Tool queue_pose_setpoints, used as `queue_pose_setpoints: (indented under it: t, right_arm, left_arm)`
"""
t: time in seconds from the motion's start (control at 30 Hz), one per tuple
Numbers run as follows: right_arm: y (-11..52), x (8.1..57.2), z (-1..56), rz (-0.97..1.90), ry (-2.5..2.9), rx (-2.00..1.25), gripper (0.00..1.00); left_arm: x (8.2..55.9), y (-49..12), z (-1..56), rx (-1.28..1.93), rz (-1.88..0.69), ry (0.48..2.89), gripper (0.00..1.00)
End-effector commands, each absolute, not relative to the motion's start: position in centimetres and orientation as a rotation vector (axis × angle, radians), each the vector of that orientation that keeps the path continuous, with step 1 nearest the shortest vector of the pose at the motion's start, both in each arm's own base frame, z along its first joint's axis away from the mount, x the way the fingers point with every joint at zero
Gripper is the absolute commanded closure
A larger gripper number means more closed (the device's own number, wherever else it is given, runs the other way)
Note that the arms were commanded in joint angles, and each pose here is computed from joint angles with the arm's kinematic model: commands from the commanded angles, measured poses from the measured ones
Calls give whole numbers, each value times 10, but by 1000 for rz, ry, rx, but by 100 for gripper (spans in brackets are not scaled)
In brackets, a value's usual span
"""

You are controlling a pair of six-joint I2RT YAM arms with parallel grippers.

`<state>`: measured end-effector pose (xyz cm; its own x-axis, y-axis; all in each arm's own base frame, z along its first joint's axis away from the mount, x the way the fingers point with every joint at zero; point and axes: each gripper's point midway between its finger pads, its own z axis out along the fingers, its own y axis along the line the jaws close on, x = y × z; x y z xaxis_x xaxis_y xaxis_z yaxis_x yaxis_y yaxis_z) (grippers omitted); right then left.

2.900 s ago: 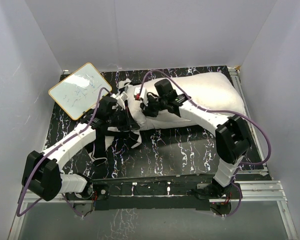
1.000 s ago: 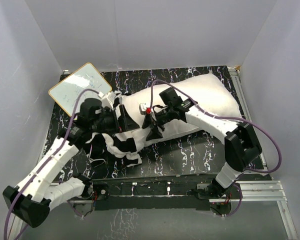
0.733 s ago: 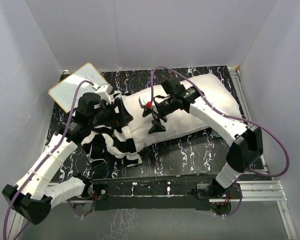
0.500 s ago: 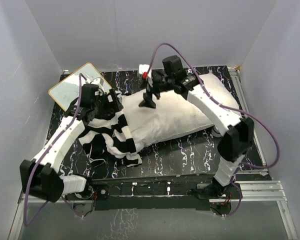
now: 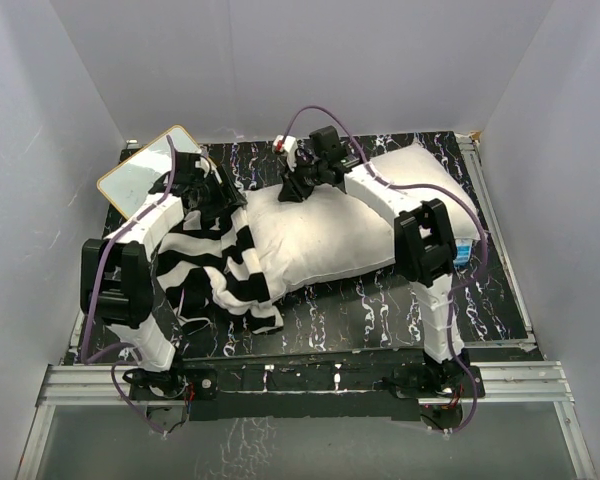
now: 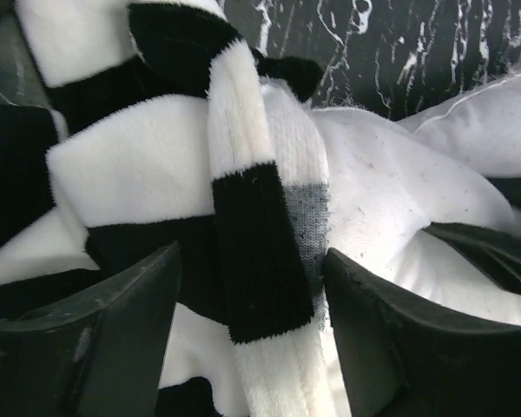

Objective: Put the pillow into the pillowcase
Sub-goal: Stuff the pillow into the pillowcase.

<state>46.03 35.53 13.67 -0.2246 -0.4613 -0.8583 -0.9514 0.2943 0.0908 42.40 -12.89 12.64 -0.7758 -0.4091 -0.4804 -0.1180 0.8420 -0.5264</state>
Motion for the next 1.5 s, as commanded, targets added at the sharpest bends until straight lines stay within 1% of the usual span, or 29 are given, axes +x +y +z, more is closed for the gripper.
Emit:
queue_pose_setpoints:
  t: [0.0,0.03,0.2,0.3,0.5,0.6,0.77,0.9,0.93,0.97,1.0,1.03,1.07,1.1,1.23,1.37,1.47]
  right_arm:
    - [349,449,160,790,1761,-1255,90]
    - [348,446,171,786,1725,-1242,92]
    - [339,423,243,782,1516,-1194,92]
    - [336,410,263,803,1472,-1183,92]
    - [333,399,258,825,1477,-1164,92]
    - [330,394,269,818,1450,-1158,92]
    - [331,389,271,835,1442,-1160,92]
    - [329,386,272,837,1435,-1161,92]
    - [329,385,271,840,1437,-1161,92]
    - [329,385,270,842,1438,-1162,92]
    - [329,384,268,846,1439,-1161,92]
    - [329,383,268,849,1438,-1161,92]
    - [329,383,267,850,1439,-1161,92]
    - [329,383,267,850,1440,-1162,92]
    - [330,389,273,831,1432,-1158,92]
    - [333,404,314,770,1368,-1161,92]
    - [330,408,350,748,1309,-1158,92]
  left_arm:
    - [424,-151,170,-334,-832,2333,38]
    - [422,-151,178,-329,-833,2315,38]
    - [403,-129,223,-295,-699,2217,36]
    - [393,-122,237,-290,-662,2189,36]
    - [388,-130,233,-278,-703,2252,37]
    - [389,-144,230,-250,-722,2274,37]
    - [398,-153,199,-230,-666,2368,38]
    - [403,-152,180,-233,-620,2427,41]
    - [404,-153,178,-231,-620,2429,43]
    - [405,-155,178,-227,-620,2429,47]
    - [407,-156,180,-226,-624,2426,58]
    - [408,-157,181,-226,-631,2425,73]
    - [410,-160,185,-224,-643,2417,86]
    - [411,-164,190,-217,-657,2405,91]
    - [418,-193,229,-129,-782,2331,100]
    - [413,-244,278,19,-961,2247,100]
    - [405,-279,313,122,-1028,2182,100]
